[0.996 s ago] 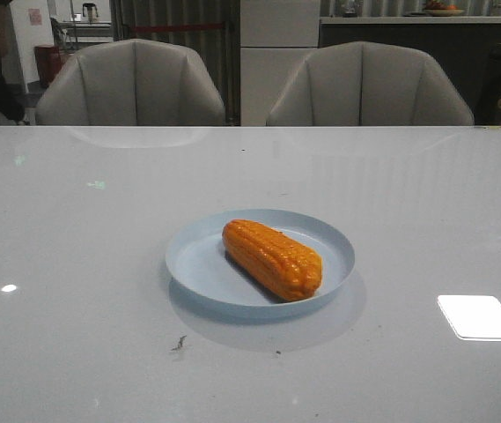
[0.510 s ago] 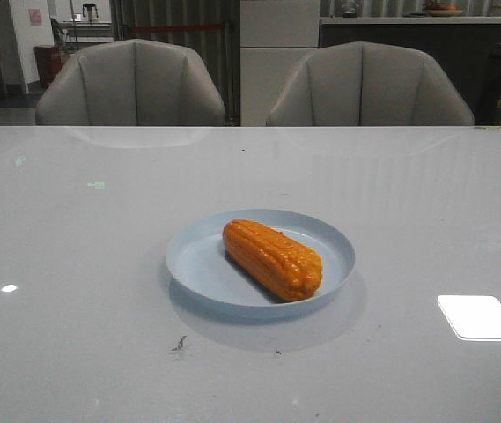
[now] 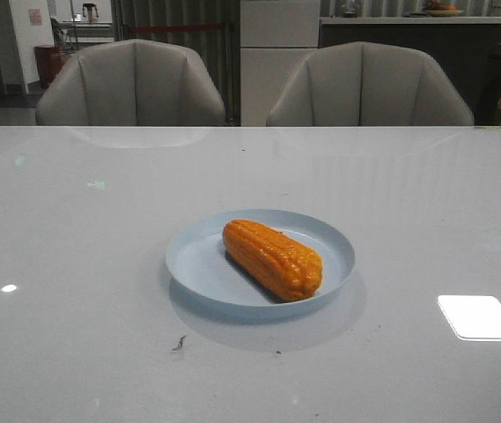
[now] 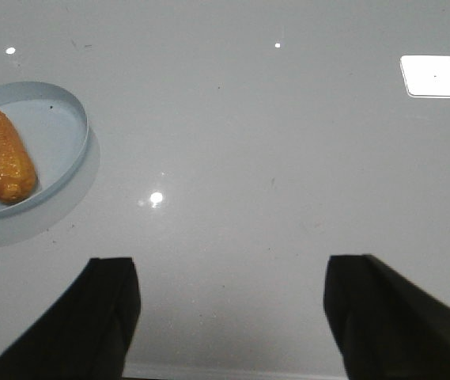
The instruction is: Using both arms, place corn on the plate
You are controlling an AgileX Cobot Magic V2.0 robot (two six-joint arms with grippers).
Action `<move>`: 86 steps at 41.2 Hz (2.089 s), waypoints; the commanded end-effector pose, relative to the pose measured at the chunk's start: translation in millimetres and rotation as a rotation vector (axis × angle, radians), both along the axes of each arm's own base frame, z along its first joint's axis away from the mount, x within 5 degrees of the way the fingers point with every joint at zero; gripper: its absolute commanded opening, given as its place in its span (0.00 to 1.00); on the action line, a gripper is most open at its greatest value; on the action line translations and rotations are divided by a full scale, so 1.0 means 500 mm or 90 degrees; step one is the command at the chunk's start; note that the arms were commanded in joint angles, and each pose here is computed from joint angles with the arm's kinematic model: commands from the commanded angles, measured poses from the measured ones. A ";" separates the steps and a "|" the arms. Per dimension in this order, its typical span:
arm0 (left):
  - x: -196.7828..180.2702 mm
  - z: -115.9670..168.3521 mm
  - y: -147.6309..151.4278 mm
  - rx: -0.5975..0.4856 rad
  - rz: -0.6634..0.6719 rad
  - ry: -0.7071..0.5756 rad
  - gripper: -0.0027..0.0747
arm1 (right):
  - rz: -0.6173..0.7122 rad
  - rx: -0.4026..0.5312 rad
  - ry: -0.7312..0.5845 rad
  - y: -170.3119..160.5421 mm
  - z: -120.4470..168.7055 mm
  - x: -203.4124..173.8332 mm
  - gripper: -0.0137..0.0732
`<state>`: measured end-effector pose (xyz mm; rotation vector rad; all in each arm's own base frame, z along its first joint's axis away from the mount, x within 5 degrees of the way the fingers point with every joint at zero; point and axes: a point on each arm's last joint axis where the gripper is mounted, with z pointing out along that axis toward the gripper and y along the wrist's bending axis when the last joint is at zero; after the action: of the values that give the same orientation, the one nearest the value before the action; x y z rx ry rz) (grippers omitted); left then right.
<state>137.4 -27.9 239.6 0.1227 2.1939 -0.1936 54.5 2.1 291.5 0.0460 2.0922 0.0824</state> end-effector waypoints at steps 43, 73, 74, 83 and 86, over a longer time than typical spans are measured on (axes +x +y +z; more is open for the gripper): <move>-0.136 -0.018 0.045 0.000 0.075 -0.336 0.16 | 0.000 -0.003 -0.050 0.000 0.027 0.010 0.84; -0.163 -0.108 0.053 0.001 0.112 -0.354 0.16 | 0.000 -0.003 -0.049 0.000 0.027 0.010 0.84; -0.163 -0.108 0.053 0.001 0.112 -0.354 0.16 | 0.000 -0.003 -0.049 0.000 0.027 0.010 0.84; -0.163 -0.108 0.053 0.001 0.112 -0.354 0.16 | 0.000 -0.003 -0.049 0.000 0.027 0.010 0.84; -0.163 -0.108 0.053 0.001 0.112 -0.354 0.16 | 0.000 -0.003 -0.049 0.000 0.027 0.010 0.84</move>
<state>55.6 -2.1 190.6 0.0052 1.7020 -0.0364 54.5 2.2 291.5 0.0443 2.0923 0.0829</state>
